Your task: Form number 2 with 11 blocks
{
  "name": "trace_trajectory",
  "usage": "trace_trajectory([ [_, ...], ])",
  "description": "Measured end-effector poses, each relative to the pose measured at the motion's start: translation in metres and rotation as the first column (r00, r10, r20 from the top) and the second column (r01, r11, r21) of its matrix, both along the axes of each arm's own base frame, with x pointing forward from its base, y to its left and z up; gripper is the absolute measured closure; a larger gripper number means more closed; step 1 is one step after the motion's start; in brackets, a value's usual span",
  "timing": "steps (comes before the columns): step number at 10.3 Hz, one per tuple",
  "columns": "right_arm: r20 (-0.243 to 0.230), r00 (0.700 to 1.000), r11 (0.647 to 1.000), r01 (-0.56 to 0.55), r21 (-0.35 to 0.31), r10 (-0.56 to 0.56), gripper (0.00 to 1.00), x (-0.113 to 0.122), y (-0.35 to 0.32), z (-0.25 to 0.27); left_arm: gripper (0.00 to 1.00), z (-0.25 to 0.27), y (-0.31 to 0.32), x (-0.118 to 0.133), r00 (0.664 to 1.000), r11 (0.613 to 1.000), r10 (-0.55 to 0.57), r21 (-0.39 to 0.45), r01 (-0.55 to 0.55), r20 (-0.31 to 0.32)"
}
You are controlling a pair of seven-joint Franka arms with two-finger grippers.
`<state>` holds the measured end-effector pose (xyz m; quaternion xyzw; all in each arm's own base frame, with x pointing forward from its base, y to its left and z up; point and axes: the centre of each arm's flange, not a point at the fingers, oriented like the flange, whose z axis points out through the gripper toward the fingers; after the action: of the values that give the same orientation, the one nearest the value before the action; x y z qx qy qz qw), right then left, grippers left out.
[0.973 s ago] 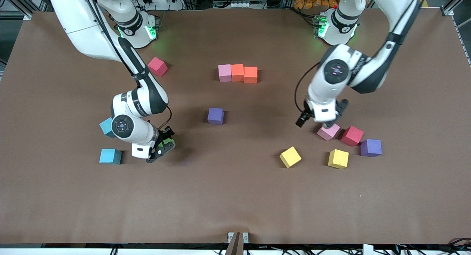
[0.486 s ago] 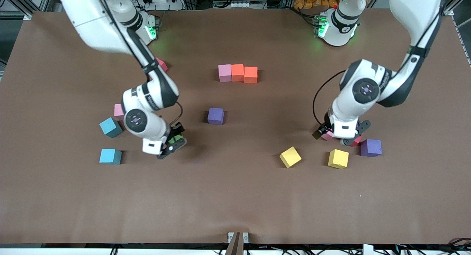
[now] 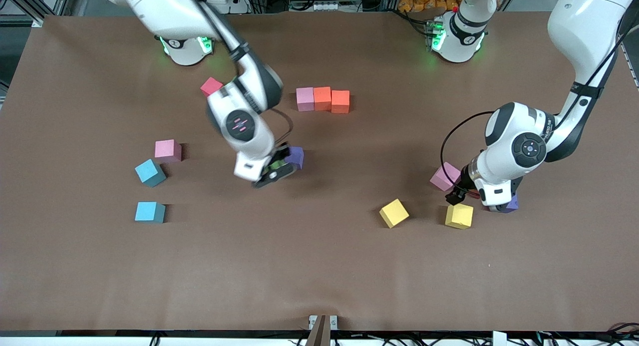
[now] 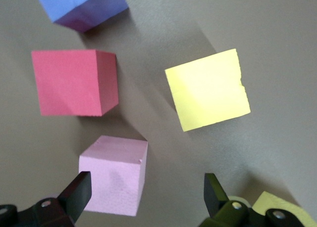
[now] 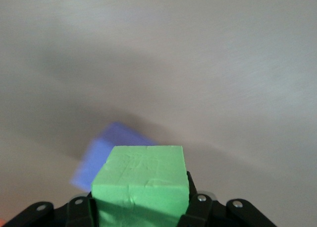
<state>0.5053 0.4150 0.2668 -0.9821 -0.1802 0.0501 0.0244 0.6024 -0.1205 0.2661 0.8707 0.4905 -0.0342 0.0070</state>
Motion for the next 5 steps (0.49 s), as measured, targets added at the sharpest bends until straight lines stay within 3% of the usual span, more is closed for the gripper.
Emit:
trace_trajectory([
  [2, 0.008, 0.995, 0.995, 0.097, -0.007, -0.097, 0.40, -0.046, 0.057, 0.006, 0.00, -0.003, 0.008, -0.002, 0.999, 0.999, 0.043, 0.011, -0.043, -0.023],
  [5, 0.010, 0.974, 0.974, 0.225, -0.015, -0.224, 0.40, -0.094, 0.114, 0.002, 0.00, -0.011, 0.026, -0.005, 0.996, 0.997, 0.070, 0.019, -0.069, -0.049],
])
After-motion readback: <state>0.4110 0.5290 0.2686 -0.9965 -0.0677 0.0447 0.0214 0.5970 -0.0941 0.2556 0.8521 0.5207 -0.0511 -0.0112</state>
